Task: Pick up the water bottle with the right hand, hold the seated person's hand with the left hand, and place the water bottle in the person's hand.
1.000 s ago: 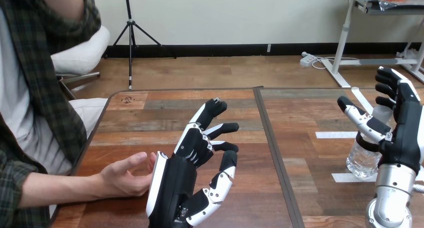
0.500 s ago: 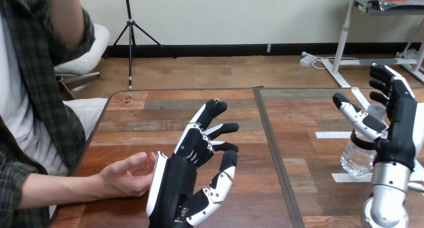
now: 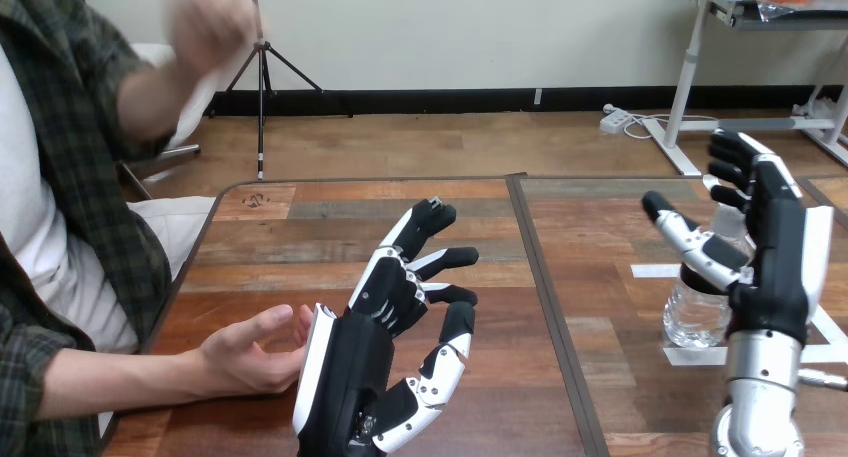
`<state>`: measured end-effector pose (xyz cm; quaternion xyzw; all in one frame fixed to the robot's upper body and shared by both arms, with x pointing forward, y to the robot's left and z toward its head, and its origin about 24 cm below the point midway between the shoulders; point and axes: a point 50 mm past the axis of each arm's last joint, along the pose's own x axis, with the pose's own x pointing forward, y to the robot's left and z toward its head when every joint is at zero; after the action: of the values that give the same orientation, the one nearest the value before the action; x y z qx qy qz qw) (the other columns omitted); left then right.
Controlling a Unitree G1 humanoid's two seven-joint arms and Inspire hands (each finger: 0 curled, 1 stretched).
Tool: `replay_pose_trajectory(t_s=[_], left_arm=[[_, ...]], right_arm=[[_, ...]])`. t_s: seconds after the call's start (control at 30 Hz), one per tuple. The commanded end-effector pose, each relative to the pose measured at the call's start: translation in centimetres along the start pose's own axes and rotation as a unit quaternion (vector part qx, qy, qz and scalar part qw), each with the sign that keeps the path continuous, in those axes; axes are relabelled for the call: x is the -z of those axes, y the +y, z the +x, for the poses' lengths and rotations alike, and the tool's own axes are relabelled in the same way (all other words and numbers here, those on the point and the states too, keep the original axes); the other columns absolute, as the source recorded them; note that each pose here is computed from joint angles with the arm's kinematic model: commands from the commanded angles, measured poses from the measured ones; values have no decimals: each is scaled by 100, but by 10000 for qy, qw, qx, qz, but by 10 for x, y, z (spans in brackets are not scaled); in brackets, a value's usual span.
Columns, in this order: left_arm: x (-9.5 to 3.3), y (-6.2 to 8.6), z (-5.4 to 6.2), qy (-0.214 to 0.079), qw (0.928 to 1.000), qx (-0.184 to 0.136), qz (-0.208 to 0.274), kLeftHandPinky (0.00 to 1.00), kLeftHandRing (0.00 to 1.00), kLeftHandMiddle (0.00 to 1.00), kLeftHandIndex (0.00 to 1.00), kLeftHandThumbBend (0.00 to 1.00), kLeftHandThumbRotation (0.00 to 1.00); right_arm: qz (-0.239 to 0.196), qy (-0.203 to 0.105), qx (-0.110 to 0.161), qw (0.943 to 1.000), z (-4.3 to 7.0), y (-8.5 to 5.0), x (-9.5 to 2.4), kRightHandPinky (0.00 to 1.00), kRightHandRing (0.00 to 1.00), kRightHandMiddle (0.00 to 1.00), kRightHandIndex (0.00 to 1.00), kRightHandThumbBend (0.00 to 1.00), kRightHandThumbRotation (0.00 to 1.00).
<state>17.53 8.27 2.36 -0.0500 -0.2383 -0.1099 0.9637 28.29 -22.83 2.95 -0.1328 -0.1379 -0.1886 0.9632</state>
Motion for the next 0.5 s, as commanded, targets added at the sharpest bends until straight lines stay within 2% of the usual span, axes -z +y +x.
replay_pose_trajectory(t_s=[0.0, 0.47], left_arm=[[-9, -6, 12, -365, 9991, -133, -139, 59, 76, 88, 89, 25, 0], [-9, -5, 12, -348, 9992, -139, -142, 59, 76, 88, 89, 25, 0]], right_arm=[[224, -257, -130, 9993, 5, 11, -14, 76, 79, 80, 77, 64, 0], [323, -143, -433, 9984, -7, 23, -11, 79, 82, 82, 80, 60, 0]])
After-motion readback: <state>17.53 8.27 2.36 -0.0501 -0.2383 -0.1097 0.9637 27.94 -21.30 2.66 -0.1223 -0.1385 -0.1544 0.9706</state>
